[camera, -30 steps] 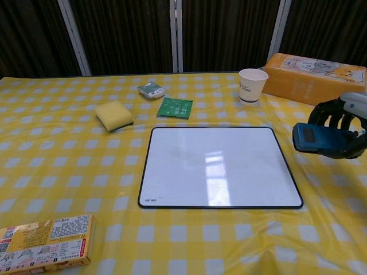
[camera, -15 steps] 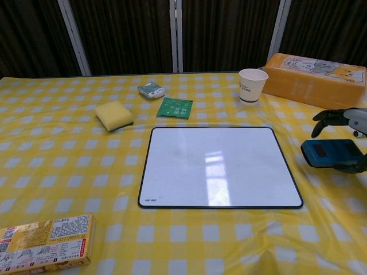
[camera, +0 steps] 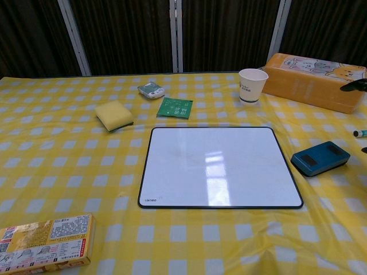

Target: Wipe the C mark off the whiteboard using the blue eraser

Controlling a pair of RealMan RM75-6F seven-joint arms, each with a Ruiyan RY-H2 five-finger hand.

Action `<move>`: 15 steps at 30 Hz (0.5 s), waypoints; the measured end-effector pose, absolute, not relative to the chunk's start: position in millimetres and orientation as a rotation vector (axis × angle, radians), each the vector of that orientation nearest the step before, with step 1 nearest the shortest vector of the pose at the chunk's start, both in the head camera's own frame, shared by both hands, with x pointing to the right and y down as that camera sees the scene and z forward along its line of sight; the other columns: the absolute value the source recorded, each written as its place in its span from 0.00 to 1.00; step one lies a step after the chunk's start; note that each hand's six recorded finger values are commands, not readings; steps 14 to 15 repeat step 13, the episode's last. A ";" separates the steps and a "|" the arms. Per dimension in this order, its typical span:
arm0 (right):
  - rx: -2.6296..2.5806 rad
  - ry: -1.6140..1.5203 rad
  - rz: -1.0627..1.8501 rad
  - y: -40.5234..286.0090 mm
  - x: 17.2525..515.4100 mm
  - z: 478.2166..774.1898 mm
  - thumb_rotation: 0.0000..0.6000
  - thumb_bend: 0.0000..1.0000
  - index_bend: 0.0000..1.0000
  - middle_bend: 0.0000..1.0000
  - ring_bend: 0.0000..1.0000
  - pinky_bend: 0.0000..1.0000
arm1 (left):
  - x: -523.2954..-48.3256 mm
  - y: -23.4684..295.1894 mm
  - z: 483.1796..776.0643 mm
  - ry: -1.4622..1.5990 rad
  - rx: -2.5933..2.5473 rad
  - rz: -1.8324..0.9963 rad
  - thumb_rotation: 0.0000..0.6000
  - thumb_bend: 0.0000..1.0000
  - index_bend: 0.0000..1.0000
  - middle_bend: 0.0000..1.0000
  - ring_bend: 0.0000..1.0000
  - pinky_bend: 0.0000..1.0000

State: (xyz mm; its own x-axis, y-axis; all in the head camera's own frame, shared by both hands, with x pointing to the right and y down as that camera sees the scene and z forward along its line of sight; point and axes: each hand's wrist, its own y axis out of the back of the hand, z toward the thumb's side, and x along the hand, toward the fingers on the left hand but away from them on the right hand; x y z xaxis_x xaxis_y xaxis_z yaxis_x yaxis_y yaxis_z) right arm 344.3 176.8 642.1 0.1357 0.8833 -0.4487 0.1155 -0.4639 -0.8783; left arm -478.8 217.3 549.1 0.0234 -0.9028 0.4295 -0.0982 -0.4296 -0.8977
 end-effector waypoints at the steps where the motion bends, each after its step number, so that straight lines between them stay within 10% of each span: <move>1: -1.694 -0.986 1.375 178.9 348.1 635.7 1.00 0.13 0.00 0.00 0.00 0.00 | -479.3 217.9 548.7 1.045 -1.609 -1.474 1.00 0.16 0.00 0.00 0.00 0.00; 15: -1.537 -1.109 1.271 224.4 403.8 574.6 1.00 0.13 0.00 0.00 0.00 0.00 | -476.6 223.2 557.4 1.048 -1.595 -1.425 1.00 0.16 0.00 0.00 0.00 0.00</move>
